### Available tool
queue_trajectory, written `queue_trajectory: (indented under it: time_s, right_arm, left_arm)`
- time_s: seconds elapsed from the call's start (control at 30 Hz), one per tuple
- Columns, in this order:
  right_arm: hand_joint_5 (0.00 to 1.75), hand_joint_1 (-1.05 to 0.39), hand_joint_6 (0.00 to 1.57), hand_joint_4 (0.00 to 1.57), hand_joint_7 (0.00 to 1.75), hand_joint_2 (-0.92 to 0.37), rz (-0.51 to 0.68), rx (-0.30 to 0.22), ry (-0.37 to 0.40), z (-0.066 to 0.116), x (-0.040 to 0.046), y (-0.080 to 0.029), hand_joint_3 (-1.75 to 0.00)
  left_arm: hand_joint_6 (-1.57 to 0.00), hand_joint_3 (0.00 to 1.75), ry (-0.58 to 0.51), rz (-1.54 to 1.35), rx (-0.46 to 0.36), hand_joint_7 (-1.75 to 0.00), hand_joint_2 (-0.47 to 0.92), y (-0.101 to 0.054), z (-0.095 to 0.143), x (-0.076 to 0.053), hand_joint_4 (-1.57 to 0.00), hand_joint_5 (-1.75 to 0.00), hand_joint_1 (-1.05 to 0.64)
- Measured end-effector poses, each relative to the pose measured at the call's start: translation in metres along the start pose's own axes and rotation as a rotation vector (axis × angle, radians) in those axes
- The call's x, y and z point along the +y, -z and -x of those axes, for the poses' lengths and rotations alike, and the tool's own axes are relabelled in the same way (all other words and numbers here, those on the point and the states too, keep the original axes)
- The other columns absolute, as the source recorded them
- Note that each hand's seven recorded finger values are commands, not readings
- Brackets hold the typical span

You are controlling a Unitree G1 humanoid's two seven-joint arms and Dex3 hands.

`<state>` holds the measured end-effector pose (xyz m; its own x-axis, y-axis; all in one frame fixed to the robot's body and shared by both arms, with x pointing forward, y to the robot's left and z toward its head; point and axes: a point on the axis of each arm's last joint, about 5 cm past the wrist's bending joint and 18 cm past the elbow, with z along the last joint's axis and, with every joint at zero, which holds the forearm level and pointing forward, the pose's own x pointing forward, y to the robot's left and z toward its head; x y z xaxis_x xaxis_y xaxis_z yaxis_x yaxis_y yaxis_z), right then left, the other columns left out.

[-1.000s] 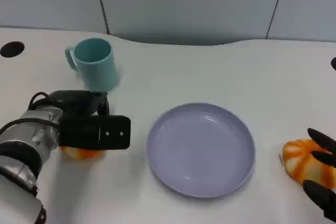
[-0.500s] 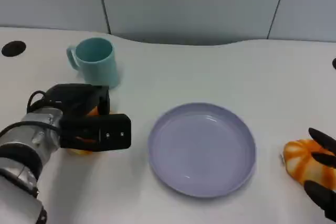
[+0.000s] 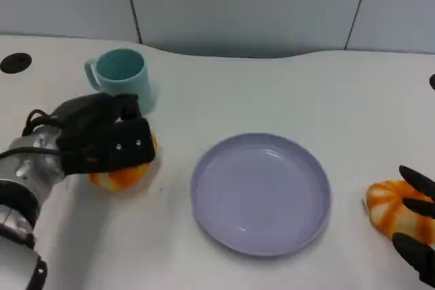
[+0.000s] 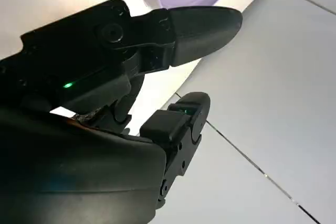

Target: Grasp the bread from the table and place it into the plate.

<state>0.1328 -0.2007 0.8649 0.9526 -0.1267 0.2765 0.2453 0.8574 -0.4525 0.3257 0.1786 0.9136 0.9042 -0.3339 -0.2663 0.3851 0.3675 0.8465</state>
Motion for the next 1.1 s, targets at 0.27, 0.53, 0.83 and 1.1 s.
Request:
queue_trajectory:
  time_s: [0.27,0.53,0.83,1.1]
  right_arm:
    - [0.24,-0.37,0.7,0.85,0.0,-0.92,-0.002,0.018,0.003,-0.001,0.0023,0.0,-0.3]
    - [0.23,-0.37,0.71,0.83,0.0,-0.92,0.002,0.015,0.007,-0.003,0.0031,-0.001,-0.3]
    - [0.24,-0.38,0.71,0.84,0.0,-0.92,0.013,0.01,0.002,-0.003,0.004,-0.001,-0.31]
    - [0.24,-0.38,0.72,0.84,0.0,-0.92,0.016,0.009,0.0,-0.002,0.0044,-0.001,-0.31]
  left_arm:
    - [-0.58,0.42,-0.044,0.034,-0.162,-1.75,0.72,-0.005,0.003,0.019,-0.73,-1.75,-0.19]
    - [-0.55,0.36,-0.034,0.026,-0.296,-1.75,0.7,-0.017,0.002,0.029,-0.7,-1.75,-0.1]
    - [-0.57,0.31,0.032,0.003,-0.549,-1.75,0.73,-0.061,-0.009,0.028,-0.76,-1.75,-0.11]
    - [-0.57,0.32,0.108,-0.009,-0.671,-1.75,0.74,-0.087,-0.015,0.02,-0.77,-1.75,-0.11]
